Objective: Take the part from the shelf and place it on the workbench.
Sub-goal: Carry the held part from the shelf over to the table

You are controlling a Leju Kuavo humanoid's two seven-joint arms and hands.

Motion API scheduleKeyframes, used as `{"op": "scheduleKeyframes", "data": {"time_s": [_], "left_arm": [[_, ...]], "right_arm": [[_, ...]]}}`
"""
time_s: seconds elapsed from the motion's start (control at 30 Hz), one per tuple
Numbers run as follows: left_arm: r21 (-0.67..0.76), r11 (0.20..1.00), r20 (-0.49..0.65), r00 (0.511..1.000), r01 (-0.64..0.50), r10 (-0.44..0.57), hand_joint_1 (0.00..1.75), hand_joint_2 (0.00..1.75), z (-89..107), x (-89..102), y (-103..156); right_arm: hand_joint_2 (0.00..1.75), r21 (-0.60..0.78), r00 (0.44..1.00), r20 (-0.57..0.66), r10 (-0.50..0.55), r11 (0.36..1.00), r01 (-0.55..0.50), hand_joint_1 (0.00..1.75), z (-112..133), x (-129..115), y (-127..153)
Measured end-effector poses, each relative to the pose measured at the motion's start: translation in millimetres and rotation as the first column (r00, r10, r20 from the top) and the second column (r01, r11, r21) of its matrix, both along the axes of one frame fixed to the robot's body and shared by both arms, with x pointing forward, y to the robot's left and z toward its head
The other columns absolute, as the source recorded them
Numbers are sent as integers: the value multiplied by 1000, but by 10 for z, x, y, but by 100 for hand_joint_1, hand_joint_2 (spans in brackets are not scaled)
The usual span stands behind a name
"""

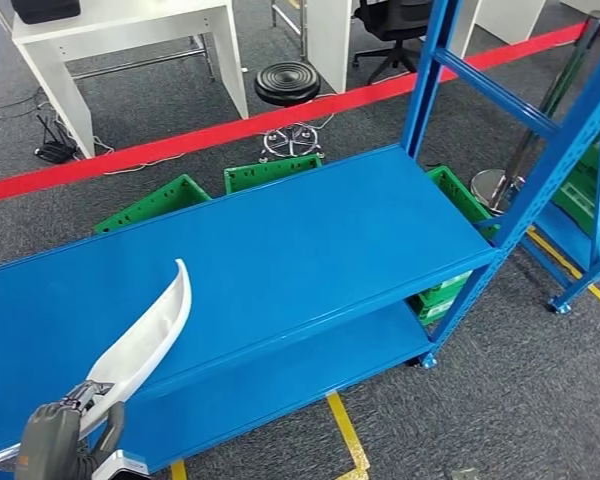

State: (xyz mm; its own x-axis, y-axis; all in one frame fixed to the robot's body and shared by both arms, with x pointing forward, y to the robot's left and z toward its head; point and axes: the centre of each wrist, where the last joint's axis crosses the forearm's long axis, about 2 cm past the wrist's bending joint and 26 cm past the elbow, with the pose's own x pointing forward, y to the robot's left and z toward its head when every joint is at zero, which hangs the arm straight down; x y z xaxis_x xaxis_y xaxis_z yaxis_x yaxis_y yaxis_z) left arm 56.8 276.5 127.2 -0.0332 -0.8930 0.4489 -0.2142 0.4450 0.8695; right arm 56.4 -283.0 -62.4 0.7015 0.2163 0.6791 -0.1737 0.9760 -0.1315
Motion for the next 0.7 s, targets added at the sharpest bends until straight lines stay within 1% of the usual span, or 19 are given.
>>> {"op": "scheduleKeyframes", "data": {"time_s": [0.13,0.43,0.53,0.7], "left_arm": [[-6,1000,-3,1000,-2,2,175,175,0,-3,1],[-70,997,1,1000,13,-13,175,175,2,28,9],[-86,996,9,1000,17,-16,175,175,6,40,6],[-111,994,43,999,23,-18,175,175,13,57,5]], "right_arm": [[175,0,1000,9,-4,1000,4,0,7,45,-1],[175,-2,1000,10,-4,1000,4,0,5,39,-17],[175,0,1000,3,-7,1000,7,0,-1,3,-20],[175,0,1000,9,-13,1000,13,0,0,15,-25]]}}
